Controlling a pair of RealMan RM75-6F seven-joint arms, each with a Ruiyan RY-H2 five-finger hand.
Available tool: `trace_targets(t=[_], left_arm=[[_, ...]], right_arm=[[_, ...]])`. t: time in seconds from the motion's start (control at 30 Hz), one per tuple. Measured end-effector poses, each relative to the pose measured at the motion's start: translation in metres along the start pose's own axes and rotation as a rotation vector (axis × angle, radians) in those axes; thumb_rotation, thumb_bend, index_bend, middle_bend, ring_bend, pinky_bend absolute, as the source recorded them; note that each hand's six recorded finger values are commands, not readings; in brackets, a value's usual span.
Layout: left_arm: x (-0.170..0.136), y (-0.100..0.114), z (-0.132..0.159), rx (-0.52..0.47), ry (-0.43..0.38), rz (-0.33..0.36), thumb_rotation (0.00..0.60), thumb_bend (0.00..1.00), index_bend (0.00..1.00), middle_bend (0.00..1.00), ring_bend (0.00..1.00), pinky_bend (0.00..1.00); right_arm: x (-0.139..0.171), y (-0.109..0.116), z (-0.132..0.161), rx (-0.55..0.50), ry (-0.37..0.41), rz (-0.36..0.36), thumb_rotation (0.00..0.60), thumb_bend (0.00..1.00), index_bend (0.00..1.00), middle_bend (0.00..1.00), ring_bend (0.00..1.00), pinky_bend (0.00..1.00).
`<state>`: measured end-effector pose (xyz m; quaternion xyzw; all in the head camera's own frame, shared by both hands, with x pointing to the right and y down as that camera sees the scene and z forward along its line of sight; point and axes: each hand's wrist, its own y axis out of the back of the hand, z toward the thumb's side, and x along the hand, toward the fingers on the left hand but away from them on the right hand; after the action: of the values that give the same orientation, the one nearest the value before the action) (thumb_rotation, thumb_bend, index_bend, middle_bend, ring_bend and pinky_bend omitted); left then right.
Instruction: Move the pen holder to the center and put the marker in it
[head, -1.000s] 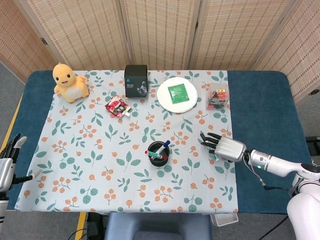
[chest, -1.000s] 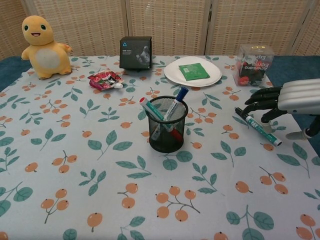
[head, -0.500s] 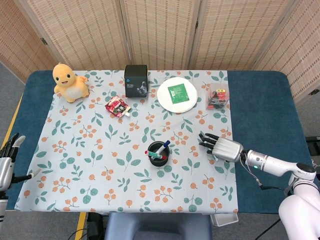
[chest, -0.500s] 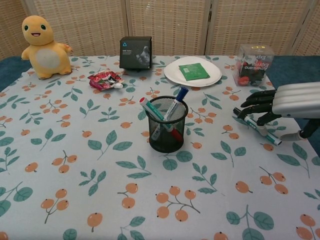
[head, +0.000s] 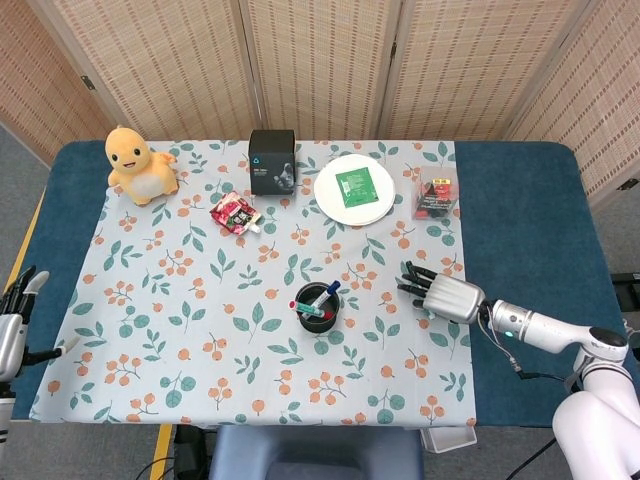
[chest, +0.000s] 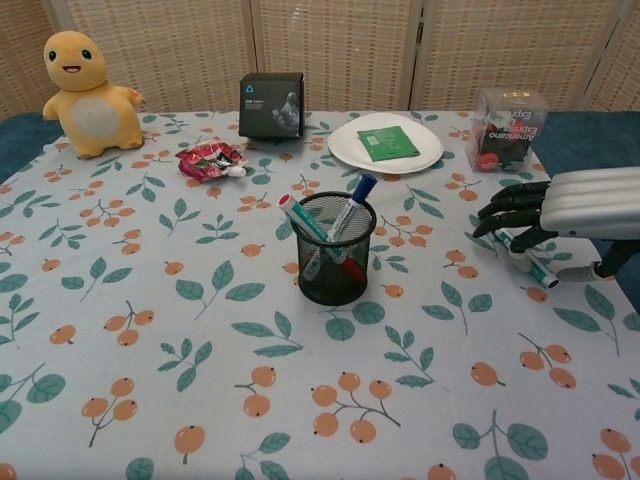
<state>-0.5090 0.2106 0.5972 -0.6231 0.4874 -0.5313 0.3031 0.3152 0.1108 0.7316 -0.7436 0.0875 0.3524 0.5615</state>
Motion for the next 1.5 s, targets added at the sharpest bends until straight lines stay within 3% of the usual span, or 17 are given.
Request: trace_targets(t=[0.77,1.07,1.27,1.5], left_arm=[[0.002,-0.003,-0.004,0.012,0.022,-0.012,0.6,0.05,0.0,0.0,0.0,0.16],[0.001,-0.003,-0.004,0.014,0.024,-0.008,0.6,0.05,0.0,0.0,0.0,0.16],[0.001,-0.002,-0.002,0.005,0.017,-0.008,0.6,0.05,0.0,0.0,0.0,0.16],[0.0,0.001,0.001,-0.013,0.001,0.001,0.6,0.05,0.0,0.0,0.0,0.16]], right_arm=[[0.009,-0.016,-0.002,-0.014,-0.043,0.042,0.6,0.42,0.41,0.08,0.0,0.0],[0.008,-0.016,0.002,0.005,-0.046,0.021,0.6,0.49,0.61,0.13,0.0,0.0],[0.012,0.0,-0.001,0.027,-0.047,-0.05,0.6,0.51,0.64,0.14,0.0,0.0],[0.018,0.04,-0.009,0.008,-0.058,-0.225,0.6,0.51,0.65,0.15,0.0,0.0]])
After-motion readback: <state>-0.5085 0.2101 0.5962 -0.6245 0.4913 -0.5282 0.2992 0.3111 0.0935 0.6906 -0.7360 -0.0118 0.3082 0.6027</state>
